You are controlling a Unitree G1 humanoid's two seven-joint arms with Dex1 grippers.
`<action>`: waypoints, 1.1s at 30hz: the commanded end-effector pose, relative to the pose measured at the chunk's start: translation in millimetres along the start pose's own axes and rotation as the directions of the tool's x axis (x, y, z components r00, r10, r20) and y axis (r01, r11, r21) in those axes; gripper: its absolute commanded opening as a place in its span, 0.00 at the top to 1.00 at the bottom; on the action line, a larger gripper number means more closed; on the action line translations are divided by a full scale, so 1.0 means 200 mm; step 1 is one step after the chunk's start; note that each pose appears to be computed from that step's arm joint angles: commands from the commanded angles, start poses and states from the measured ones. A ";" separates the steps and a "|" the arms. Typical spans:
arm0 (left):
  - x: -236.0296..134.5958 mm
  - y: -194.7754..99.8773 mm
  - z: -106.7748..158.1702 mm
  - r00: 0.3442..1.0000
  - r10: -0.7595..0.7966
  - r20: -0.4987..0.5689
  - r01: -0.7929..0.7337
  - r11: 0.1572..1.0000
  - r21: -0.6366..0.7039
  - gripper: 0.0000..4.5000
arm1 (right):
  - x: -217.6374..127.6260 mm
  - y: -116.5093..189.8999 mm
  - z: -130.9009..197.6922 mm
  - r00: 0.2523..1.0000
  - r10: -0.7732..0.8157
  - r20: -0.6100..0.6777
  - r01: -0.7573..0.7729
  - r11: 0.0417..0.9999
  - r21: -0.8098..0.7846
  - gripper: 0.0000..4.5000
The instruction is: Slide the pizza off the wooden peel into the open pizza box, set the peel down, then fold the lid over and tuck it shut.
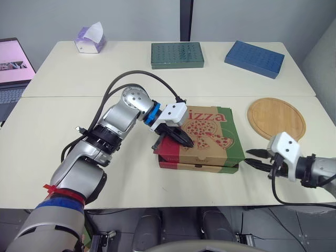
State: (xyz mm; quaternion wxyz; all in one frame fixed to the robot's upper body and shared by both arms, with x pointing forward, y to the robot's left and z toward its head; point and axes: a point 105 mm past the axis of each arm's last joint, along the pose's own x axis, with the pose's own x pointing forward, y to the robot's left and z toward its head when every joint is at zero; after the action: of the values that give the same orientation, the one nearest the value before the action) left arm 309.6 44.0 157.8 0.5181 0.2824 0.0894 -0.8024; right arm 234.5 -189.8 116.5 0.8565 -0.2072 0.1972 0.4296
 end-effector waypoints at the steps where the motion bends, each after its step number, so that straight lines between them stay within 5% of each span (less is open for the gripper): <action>1: 0.00 -0.02 -0.04 0.999 -0.010 -0.034 0.009 1.000 -0.028 1.00 | 0.04 0.06 0.11 0.994 0.057 0.093 -0.059 0.998 0.009 0.99; 6: 0.01 -0.01 -0.04 1.000 -0.008 -0.030 0.007 1.000 -0.026 1.00 | 0.06 0.06 0.15 0.985 0.063 0.161 -0.077 0.994 0.083 0.99; 20: 0.01 -0.02 -0.05 1.000 -0.005 -0.027 0.004 0.999 -0.033 1.00 | -0.13 -0.07 0.12 0.999 -0.027 0.018 0.028 0.997 -0.070 0.99; 25: 0.01 -0.02 -0.04 1.000 -0.003 -0.020 0.002 0.999 -0.034 1.00 | -0.05 -0.01 0.25 0.991 0.026 0.134 -0.014 0.996 -0.089 0.99; 33: -0.14 0.01 0.11 0.996 0.076 0.035 -0.077 0.997 0.024 1.00 | 0.11 0.11 0.26 0.980 0.145 0.135 -0.130 0.985 -0.116 0.99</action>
State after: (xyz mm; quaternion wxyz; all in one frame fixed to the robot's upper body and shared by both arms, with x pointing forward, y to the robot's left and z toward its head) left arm 309.8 50.1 161.7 0.5347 0.2706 0.0982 -0.7945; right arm 237.2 -142.4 139.9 0.8286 -0.1933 0.1425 0.5057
